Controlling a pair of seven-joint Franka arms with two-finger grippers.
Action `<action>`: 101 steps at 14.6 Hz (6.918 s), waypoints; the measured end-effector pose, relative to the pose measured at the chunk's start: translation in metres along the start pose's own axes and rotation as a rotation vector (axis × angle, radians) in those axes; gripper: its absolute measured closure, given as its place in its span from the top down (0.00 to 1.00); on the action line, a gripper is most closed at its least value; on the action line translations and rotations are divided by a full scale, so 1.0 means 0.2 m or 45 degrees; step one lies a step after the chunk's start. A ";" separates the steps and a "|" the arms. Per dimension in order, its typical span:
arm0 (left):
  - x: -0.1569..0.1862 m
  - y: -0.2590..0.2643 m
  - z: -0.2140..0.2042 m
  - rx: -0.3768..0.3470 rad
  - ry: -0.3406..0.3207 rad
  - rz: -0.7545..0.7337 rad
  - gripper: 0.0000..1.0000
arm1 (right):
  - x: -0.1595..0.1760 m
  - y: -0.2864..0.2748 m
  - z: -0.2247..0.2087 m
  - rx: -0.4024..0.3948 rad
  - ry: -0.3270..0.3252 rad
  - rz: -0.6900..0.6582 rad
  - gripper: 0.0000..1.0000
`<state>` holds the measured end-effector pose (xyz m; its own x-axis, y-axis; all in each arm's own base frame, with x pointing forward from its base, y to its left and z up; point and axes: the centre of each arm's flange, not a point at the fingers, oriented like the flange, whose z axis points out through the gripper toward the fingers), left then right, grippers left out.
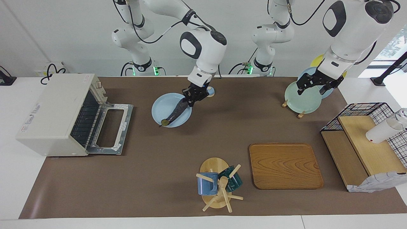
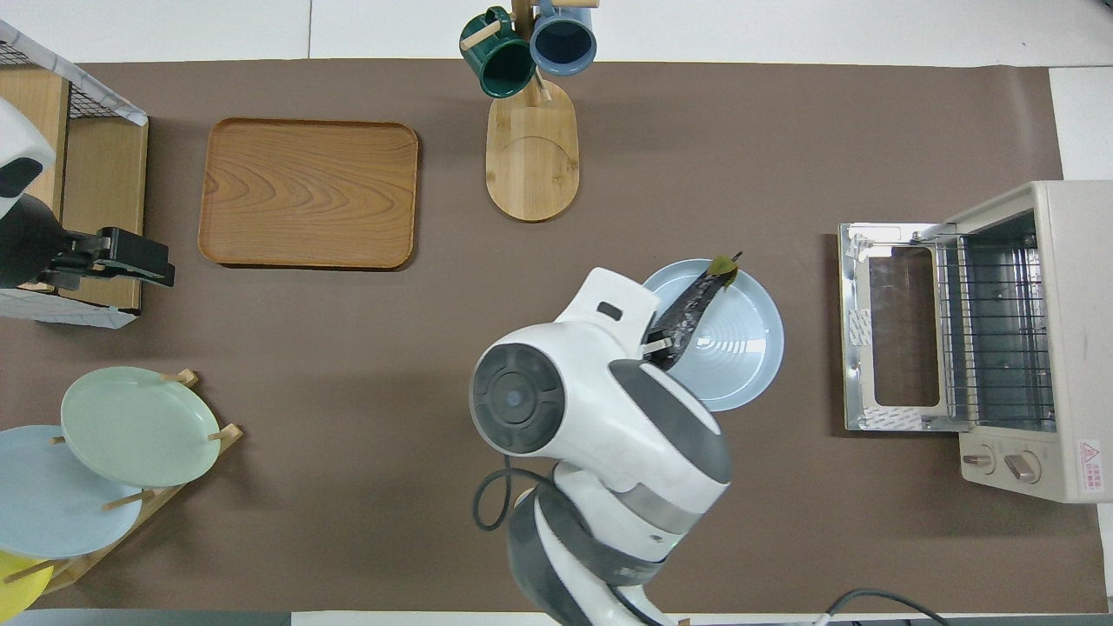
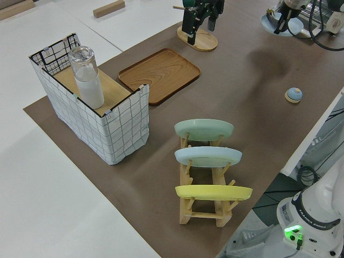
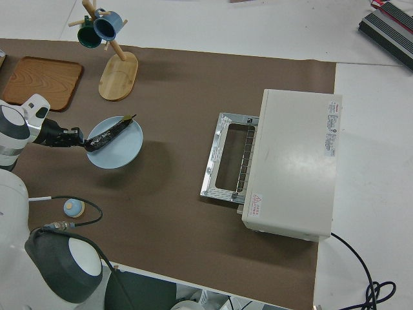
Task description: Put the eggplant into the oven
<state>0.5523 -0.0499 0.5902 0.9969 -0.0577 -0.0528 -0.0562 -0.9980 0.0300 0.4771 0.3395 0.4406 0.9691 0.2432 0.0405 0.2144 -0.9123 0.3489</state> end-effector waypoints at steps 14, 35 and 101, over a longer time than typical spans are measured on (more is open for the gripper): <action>0.00 -0.03 -0.01 0.000 0.006 -0.012 1.00 | -0.20 1.51 0.85 0.071 -0.145 0.102 0.03; 0.00 -0.03 -0.01 0.000 0.006 -0.012 1.00 | -0.13 1.42 0.68 0.228 -0.079 0.128 0.11; 0.00 -0.03 -0.01 0.000 0.006 -0.013 1.00 | -0.13 2.05 0.06 0.414 -0.212 0.175 1.00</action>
<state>0.5519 -0.0440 0.5924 0.9977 -0.0471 -0.0486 -0.0457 -0.9985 0.0298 0.5406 -0.0458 0.5706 0.9923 0.0790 -0.0954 0.0827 -0.9960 0.0349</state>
